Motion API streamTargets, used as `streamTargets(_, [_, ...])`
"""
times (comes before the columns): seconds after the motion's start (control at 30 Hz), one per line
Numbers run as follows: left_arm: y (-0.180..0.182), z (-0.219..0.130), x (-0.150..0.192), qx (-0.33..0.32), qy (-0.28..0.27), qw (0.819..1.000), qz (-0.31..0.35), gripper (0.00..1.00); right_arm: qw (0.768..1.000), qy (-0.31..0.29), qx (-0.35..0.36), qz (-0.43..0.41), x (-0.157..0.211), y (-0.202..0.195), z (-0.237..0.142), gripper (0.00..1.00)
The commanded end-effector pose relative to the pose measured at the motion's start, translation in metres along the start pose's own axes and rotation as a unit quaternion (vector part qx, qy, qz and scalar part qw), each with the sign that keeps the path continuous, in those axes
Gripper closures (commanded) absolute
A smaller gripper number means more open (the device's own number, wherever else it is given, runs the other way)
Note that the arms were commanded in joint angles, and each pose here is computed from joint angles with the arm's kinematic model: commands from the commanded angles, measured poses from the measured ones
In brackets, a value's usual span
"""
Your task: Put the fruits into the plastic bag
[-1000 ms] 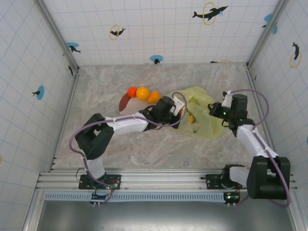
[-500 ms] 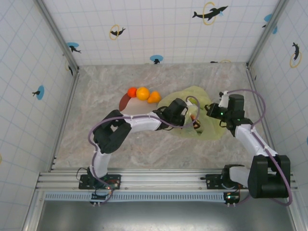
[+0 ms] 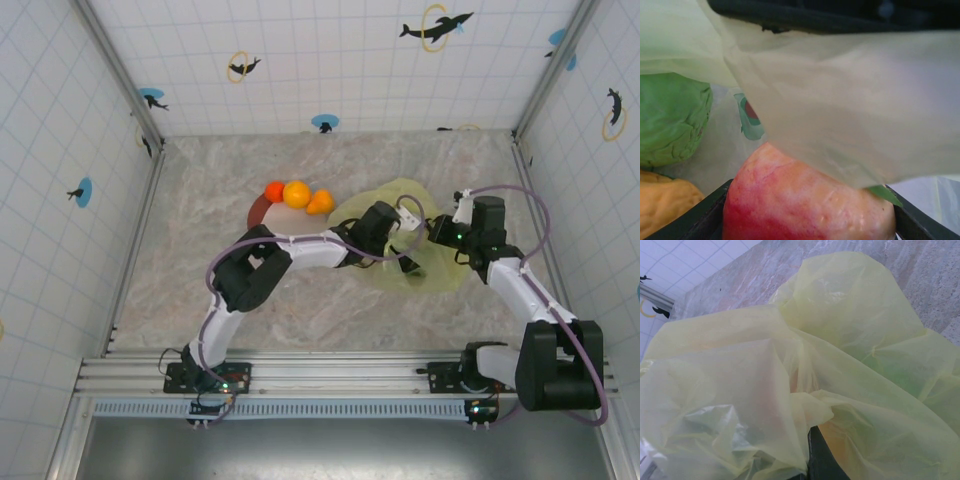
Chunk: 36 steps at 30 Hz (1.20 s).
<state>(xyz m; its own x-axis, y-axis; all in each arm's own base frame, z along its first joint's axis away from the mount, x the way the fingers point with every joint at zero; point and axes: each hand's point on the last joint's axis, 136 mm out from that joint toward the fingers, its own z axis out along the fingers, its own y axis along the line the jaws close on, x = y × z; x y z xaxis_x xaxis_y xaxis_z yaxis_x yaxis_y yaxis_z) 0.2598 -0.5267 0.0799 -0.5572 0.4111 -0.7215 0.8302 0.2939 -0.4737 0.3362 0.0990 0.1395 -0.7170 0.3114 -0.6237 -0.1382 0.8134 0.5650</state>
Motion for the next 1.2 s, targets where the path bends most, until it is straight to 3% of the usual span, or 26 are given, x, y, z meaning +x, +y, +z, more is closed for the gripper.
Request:
streamTargets(0.0, [-0.003,0.01,-0.009,0.012,-0.016,1.0,-0.013,0.35,1.0,0.001,0.002,0.001,0.006,-0.004,0.004,1.0])
streamTargets(0.67, [0.002,0.003,-0.012,-0.007,-0.023,1.0,-0.011,0.23,1.0,0.002,0.006,-0.002,0.007,-0.006,0.002,1.0])
streamTargets(1.17, [0.002,-0.09,-0.016,-0.04,-0.057,0.998,-0.009,0.24,1.0,0.001,0.01,-0.003,0.006,-0.01,-0.002,1.0])
